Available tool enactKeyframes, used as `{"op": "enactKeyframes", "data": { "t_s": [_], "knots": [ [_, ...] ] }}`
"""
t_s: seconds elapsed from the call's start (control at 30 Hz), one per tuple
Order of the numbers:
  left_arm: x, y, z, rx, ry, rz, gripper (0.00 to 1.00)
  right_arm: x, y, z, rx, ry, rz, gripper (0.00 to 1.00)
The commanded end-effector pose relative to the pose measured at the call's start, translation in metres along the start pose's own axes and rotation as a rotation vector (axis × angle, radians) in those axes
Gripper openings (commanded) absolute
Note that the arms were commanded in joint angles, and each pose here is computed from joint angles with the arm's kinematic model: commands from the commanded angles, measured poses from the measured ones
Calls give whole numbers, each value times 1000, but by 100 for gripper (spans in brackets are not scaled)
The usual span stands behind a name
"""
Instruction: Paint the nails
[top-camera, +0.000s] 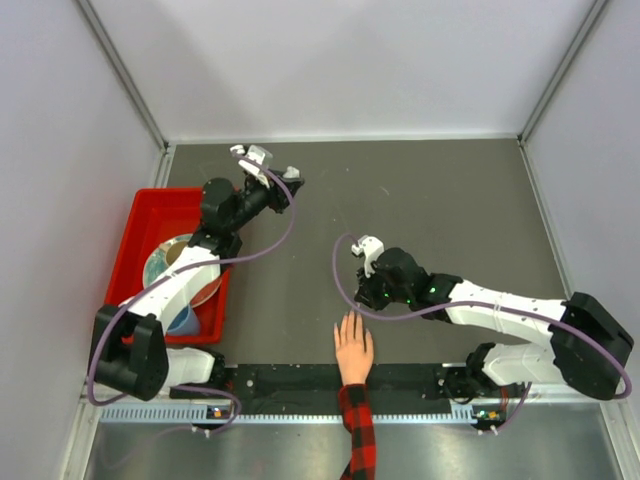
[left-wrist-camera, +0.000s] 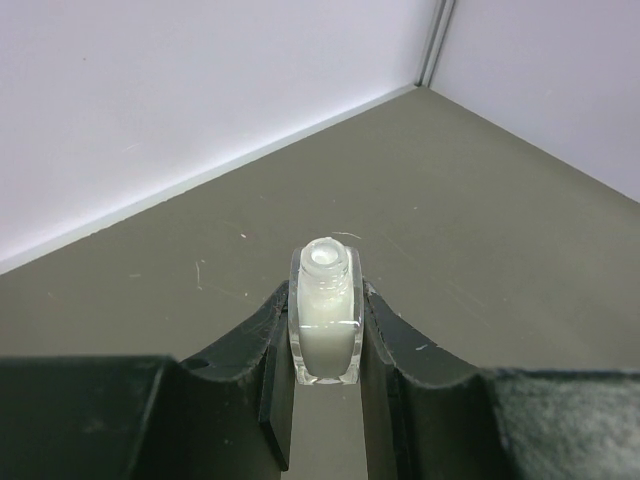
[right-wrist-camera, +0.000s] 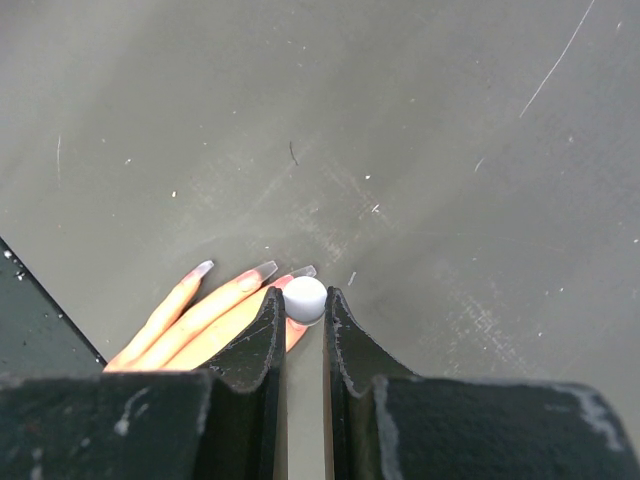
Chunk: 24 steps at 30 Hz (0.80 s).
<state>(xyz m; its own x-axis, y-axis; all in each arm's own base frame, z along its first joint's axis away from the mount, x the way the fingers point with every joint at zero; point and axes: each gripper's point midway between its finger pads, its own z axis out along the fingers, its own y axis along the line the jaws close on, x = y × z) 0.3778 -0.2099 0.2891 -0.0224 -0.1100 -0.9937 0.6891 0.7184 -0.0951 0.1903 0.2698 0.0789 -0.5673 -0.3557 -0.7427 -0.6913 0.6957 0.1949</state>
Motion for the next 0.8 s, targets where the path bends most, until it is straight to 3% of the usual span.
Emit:
{"op": "enactKeyframes", "data": {
  "t_s": [0.0, 0.77],
  "knots": [
    [-49, -8, 6, 70, -137, 43, 0, -19, 4, 1, -13, -56, 27, 0],
    [-55, -12, 4, 87, -140, 57, 0, 9, 3, 9, -17, 34, 70, 0]
  ]
}}
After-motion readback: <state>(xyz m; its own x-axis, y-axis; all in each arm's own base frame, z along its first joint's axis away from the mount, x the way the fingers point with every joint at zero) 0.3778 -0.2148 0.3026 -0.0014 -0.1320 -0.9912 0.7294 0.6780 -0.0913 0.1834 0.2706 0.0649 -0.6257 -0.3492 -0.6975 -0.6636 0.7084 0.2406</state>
